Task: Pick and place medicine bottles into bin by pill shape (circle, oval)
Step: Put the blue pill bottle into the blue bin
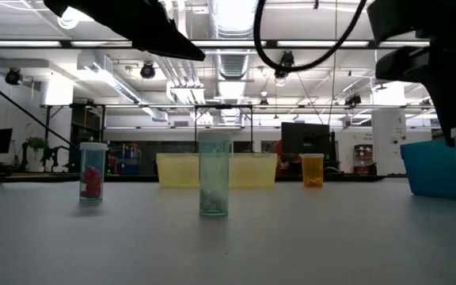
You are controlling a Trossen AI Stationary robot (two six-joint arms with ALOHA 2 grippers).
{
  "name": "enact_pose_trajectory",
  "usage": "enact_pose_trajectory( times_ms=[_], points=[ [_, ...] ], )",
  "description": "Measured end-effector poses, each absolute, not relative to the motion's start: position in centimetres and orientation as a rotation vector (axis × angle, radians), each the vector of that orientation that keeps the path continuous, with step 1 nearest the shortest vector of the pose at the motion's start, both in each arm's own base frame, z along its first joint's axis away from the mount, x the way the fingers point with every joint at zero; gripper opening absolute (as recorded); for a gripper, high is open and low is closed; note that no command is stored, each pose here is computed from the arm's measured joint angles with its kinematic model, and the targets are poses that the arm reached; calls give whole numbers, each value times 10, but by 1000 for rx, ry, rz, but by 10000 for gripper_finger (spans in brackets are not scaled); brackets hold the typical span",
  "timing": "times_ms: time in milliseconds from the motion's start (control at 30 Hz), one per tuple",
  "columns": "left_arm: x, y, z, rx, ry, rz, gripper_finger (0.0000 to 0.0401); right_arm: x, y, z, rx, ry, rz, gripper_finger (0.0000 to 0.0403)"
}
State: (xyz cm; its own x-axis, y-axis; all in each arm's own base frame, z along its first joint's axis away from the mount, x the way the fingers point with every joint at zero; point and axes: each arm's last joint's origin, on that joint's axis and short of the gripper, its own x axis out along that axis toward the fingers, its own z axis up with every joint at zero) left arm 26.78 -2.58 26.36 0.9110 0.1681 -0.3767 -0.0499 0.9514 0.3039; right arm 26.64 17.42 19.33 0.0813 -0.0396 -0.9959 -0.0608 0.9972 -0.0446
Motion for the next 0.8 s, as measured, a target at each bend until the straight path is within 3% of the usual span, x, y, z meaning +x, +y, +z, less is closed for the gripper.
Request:
enact_pose_trajectory(
  times_ms=[300,800],
  points=[
    [268,-26,264,294,411,114,182,266,174,237,-25,1459,-2,112],
    [267,-26,260,296,422,114,182,206,136,291,156,1374,-62,110]
  ],
)
